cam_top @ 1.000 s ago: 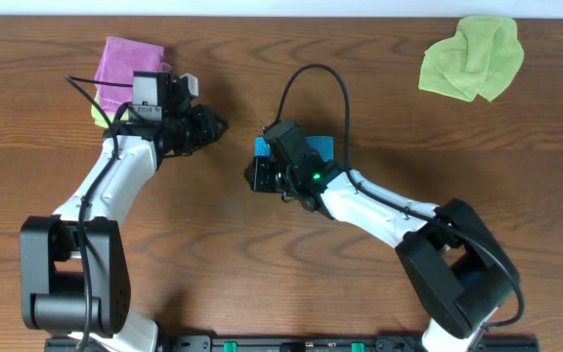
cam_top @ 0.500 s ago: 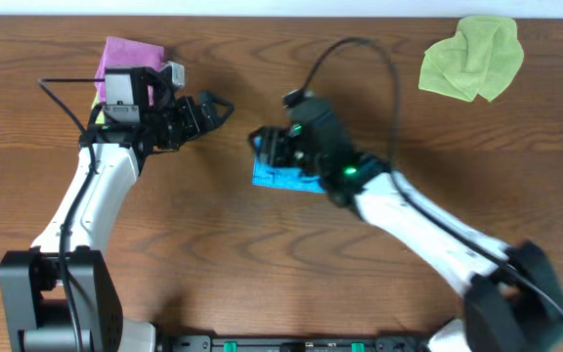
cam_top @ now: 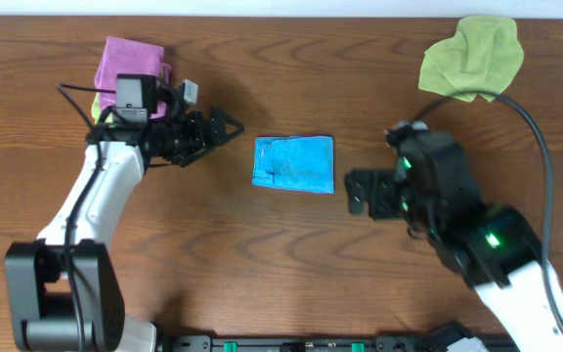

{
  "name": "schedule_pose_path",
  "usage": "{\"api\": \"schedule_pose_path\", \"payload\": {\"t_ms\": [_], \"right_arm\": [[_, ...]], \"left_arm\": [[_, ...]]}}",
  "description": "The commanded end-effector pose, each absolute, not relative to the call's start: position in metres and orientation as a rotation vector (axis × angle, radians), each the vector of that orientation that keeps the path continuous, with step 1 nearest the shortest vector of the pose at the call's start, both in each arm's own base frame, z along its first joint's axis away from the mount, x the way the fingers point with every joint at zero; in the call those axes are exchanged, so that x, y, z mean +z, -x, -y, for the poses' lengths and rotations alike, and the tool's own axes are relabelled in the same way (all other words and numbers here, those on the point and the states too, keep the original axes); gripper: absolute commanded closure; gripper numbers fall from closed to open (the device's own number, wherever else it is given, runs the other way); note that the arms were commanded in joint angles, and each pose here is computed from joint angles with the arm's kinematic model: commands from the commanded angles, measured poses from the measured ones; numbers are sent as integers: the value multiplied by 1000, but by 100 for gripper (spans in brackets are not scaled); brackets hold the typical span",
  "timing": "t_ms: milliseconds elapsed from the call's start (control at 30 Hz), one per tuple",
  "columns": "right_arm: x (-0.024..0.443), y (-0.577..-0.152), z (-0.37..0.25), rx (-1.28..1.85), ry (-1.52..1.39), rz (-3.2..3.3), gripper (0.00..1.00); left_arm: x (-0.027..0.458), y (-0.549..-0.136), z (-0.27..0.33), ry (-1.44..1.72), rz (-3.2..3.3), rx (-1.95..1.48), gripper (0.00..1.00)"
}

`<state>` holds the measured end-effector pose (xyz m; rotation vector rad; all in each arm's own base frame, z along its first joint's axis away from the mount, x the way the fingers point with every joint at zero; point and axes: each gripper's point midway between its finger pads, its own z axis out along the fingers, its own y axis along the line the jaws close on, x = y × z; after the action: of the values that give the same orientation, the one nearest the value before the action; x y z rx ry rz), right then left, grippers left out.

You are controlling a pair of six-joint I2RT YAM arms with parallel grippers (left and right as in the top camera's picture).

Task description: Fold the cloth

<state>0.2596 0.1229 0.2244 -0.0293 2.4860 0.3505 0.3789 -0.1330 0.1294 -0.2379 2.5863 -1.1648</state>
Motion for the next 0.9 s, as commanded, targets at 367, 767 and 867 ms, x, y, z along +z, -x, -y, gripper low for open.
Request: {"api": "schedule_pose_path", "payload": {"t_ms": [367, 767, 867], "right_arm": [[182, -166, -62, 417, -278, -2367, 1], [183, -157, -64, 492, -332, -2366, 1], [183, -157, -64, 491, -331, -2366, 1]], "left_arm": [[48, -348, 181, 219, -2813, -1389, 5], [20, -342, 198, 224, -2869, -1443, 5], [11, -340, 204, 211, -2884, -1441, 5]]}}
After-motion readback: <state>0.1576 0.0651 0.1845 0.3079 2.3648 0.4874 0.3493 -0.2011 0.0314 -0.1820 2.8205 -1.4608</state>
